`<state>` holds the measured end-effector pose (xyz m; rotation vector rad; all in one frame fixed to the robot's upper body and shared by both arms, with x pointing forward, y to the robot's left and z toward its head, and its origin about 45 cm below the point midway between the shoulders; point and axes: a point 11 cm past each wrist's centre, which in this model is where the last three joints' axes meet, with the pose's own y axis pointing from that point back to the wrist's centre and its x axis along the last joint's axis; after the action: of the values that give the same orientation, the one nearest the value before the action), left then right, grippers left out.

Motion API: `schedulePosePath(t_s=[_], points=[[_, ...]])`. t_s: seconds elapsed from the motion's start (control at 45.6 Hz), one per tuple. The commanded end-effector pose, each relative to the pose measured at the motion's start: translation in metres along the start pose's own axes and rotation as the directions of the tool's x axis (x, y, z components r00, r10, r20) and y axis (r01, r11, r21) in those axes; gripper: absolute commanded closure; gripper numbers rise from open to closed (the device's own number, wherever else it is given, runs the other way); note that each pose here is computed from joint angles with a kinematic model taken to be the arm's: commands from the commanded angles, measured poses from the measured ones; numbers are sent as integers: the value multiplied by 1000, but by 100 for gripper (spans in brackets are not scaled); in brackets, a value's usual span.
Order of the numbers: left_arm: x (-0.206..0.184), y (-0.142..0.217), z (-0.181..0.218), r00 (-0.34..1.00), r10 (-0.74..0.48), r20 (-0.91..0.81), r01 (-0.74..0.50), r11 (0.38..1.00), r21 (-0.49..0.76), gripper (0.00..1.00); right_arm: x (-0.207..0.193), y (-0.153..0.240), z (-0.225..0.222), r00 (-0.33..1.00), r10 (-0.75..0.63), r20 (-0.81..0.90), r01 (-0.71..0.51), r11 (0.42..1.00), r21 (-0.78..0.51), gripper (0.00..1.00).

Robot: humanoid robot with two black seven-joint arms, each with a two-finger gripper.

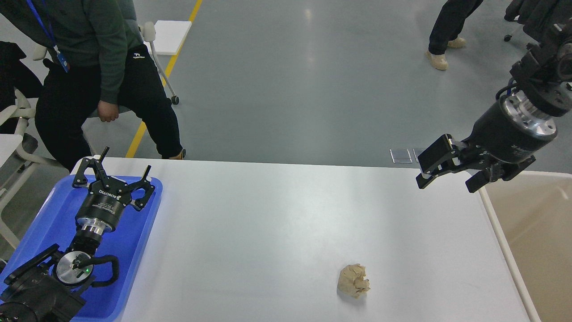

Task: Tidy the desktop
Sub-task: 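Move the open right gripper inward above the table toward the paper ball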

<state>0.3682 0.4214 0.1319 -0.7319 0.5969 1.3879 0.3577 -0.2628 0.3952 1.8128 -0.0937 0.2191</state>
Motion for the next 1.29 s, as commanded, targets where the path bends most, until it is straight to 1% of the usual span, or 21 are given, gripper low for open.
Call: schedulePosePath(t_s=[0.0, 0.197, 0.351, 0.526, 0.657, 0.898, 1.095, 1.271], points=[[0, 0, 0, 1000, 0, 0, 0, 1000, 1, 1, -1, 3, -4, 1000, 3, -6, -3, 1000, 4, 0], [0, 0, 0, 1000, 0, 0, 0, 1000, 1, 1, 3, 4, -27, 998, -1, -66, -1, 1000, -24, 0], [0, 0, 0, 1000, 0, 0, 0, 1000, 1, 1, 8, 1, -47, 1000, 12, -22, -12, 1000, 21, 0], [0, 0, 0, 1000, 0, 0, 0, 1000, 1, 1, 9, -3, -56, 1000, 8, -14, -7, 1000, 29, 0], [0, 0, 0, 1000, 0, 0, 0, 1000, 0, 1, 10, 2, -63, 1000, 22, -11, -22, 999, 47, 0], [0, -1, 0, 1000, -1, 0, 1, 1000, 1, 1, 10, -2, -77, 999, 14, -51, -12, 1000, 24, 0], [0, -1, 0, 1000, -1, 0, 1, 1000, 1, 1, 16, 11, -91, 993, 49, -108, -50, 999, -4, 0], [0, -1, 0, 1000, -1, 0, 1, 1000, 1, 1, 12, 1, -98, 990, 18, -139, -24, 999, -41, 0]])
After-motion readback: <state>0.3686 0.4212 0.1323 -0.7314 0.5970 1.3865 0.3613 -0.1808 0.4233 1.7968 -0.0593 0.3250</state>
